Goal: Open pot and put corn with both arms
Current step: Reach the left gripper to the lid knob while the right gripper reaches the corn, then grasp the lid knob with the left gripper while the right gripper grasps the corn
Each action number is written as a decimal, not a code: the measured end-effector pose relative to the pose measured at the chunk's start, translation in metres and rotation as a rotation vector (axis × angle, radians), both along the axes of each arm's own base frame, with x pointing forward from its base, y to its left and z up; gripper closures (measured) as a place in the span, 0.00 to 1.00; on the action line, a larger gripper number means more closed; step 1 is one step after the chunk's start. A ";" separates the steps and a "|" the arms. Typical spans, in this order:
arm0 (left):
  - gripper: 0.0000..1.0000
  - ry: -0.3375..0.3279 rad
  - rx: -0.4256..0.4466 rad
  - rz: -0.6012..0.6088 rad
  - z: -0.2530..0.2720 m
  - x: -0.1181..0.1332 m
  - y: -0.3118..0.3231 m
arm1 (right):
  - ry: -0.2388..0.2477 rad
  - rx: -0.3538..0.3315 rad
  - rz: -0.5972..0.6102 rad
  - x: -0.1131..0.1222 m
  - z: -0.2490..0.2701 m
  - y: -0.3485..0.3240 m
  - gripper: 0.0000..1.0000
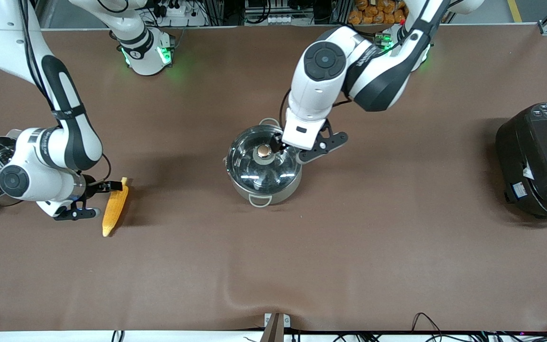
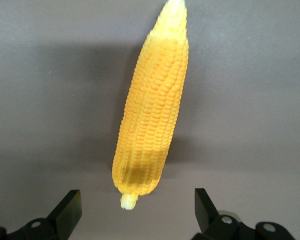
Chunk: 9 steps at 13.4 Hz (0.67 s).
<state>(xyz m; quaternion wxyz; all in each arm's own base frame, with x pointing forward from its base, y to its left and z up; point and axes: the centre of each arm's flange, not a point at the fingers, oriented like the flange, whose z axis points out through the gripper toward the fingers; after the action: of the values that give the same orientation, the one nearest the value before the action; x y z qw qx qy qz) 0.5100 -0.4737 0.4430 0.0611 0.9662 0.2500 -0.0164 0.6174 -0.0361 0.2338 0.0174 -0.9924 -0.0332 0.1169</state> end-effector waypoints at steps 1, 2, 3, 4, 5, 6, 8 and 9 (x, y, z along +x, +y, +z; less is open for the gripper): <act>0.00 -0.009 -0.005 0.019 -0.011 -0.003 -0.012 | 0.008 0.002 -0.001 0.001 -0.009 0.000 0.00; 0.00 -0.014 -0.001 0.033 -0.024 -0.007 -0.024 | 0.014 0.004 -0.004 0.003 -0.017 0.000 0.00; 0.00 -0.015 0.008 0.044 -0.036 -0.012 -0.035 | 0.017 0.005 -0.005 0.005 -0.022 0.000 0.00; 0.00 -0.012 0.015 0.052 -0.046 -0.015 -0.045 | 0.016 0.006 -0.005 0.008 -0.025 0.000 0.00; 0.03 -0.006 0.020 0.054 -0.055 -0.018 -0.053 | 0.014 0.007 -0.007 0.013 -0.029 0.000 0.00; 0.06 -0.001 0.025 0.051 -0.062 -0.019 -0.058 | 0.010 0.009 -0.009 0.017 -0.031 -0.001 0.00; 0.14 0.002 0.042 0.037 -0.076 -0.022 -0.064 | 0.005 0.013 -0.012 0.024 -0.036 0.000 0.00; 0.16 0.004 0.048 0.033 -0.081 -0.023 -0.065 | 0.007 0.014 -0.011 0.025 -0.038 0.001 0.00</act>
<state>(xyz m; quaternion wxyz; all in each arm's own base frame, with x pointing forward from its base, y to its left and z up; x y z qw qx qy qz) 0.4873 -0.5391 0.3623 0.0376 0.9630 0.2665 -0.0114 0.6427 -0.0353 0.1953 0.0250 -0.9920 -0.0283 0.1200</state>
